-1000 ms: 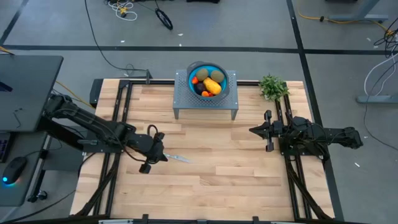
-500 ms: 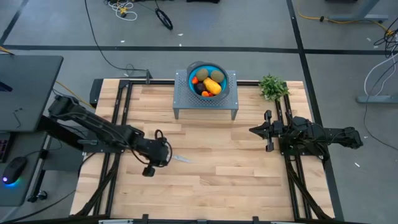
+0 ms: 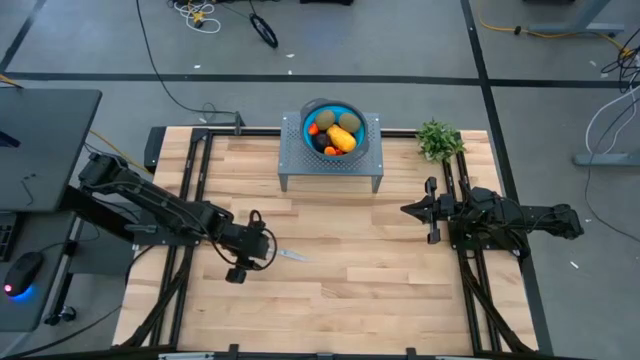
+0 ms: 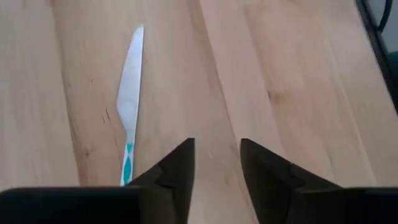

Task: Pick & Place Fruit
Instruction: Put the knife on the shelf

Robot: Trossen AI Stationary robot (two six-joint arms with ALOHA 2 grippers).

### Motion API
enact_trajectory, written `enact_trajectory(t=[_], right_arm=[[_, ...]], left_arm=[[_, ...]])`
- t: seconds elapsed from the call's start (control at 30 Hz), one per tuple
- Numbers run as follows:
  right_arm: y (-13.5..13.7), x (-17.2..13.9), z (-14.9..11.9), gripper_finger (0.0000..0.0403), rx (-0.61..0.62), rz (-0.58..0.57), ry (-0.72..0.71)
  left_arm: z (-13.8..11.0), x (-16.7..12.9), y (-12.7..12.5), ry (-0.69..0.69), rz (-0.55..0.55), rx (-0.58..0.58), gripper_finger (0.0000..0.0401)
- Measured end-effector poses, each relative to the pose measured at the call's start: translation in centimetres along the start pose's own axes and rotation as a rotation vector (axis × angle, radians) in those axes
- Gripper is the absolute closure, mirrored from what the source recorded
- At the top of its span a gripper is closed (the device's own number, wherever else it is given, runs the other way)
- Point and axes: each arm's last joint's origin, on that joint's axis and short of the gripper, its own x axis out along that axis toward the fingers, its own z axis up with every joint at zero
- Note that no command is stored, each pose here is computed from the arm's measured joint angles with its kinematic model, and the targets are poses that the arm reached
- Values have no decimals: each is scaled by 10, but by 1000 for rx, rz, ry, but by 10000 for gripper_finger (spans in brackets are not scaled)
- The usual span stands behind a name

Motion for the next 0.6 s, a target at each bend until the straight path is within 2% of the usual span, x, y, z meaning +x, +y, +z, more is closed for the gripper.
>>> enact_trajectory(t=[0.13, 0.33, 0.47, 0.6], right_arm=[[0, 0, 0, 396, 0, 0, 0], [0, 0, 0, 396, 0, 1, 0], [0, 0, 0, 396, 0, 0, 0], [0, 0, 0, 396, 0, 0, 0]], left_arm=[[-5, 0, 1, 48, 12, -20, 222], [-10, 0, 4, 92, 96, -21, 158], [-15, -1, 5, 140, 115, -24, 131], [-19, -2, 7, 175, 153, -22, 122]])
